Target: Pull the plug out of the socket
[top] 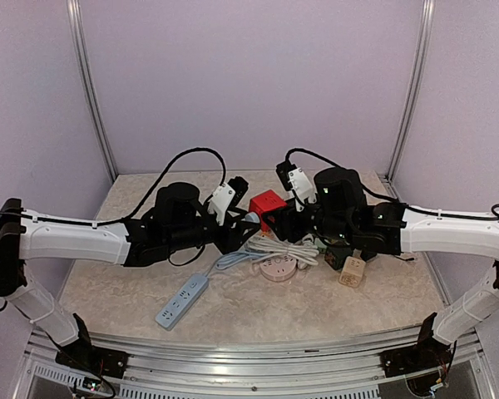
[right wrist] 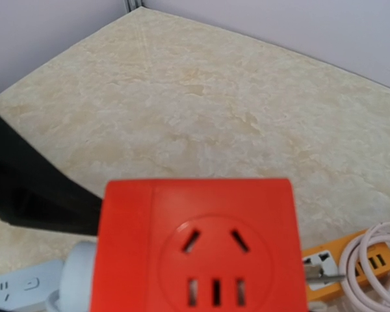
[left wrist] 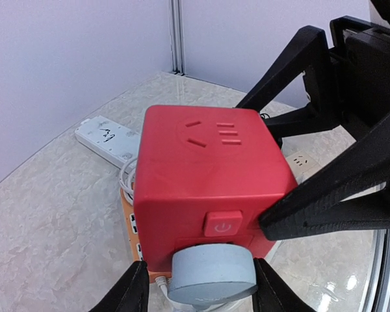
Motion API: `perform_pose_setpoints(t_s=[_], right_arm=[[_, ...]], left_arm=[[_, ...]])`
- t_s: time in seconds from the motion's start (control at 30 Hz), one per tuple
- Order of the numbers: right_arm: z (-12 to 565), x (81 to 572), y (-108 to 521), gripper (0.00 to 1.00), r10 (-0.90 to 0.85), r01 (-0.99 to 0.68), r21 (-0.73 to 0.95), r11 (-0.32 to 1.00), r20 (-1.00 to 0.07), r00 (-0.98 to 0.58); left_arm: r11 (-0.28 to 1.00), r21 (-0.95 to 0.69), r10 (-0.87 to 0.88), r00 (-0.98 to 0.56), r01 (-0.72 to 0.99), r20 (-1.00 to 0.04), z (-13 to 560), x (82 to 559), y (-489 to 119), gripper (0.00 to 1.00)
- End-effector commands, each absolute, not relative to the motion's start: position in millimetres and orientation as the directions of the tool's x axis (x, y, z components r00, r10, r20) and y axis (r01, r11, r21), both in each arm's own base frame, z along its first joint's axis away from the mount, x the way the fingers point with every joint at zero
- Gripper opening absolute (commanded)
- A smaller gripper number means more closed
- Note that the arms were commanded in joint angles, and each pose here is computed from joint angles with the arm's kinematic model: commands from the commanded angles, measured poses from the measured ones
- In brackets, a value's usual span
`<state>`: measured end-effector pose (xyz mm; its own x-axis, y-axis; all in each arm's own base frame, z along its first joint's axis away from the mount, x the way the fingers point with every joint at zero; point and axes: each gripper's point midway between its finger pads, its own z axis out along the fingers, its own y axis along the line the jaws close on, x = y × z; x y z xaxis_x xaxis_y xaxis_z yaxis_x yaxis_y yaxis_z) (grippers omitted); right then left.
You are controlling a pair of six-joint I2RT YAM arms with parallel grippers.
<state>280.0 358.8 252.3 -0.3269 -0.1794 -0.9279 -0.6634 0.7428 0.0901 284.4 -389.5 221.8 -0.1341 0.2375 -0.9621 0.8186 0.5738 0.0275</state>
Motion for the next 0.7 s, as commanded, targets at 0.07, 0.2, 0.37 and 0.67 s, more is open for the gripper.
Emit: perform_pose_setpoints(t_s=[0.07,0.2,0.37,0.67], right_arm=[[314.7,281.1,363.5,0.0,-0.037,-0.675,0.127,0.727,-0.974,-0.224],[313.3,280.9,364.6,0.0,-0.043,-0.676,0.125,0.726,-0.973,-0.226],[309.4,281.8,366.2,0.0,-0.055,-0.674,0.119,0.729,-0.971,-0.231],[290.5,285.2,373.3,0.0,-0.133,-0.666,0.064,0.743,-0.961,-0.241]], left_arm=[[0.612,0.069,0.268,-0.125,0.788,-0.955,219.7,294.8,-390.8,0.5],[0.62,0.076,0.267,-0.119,0.781,-0.956,222.1,297.2,-391.9,0.45],[0.619,0.089,0.271,-0.106,0.78,-0.957,224.9,297.5,-393.7,0.37],[0.612,0.102,0.287,-0.1,0.784,-0.953,222.6,295.4,-395.7,0.21]])
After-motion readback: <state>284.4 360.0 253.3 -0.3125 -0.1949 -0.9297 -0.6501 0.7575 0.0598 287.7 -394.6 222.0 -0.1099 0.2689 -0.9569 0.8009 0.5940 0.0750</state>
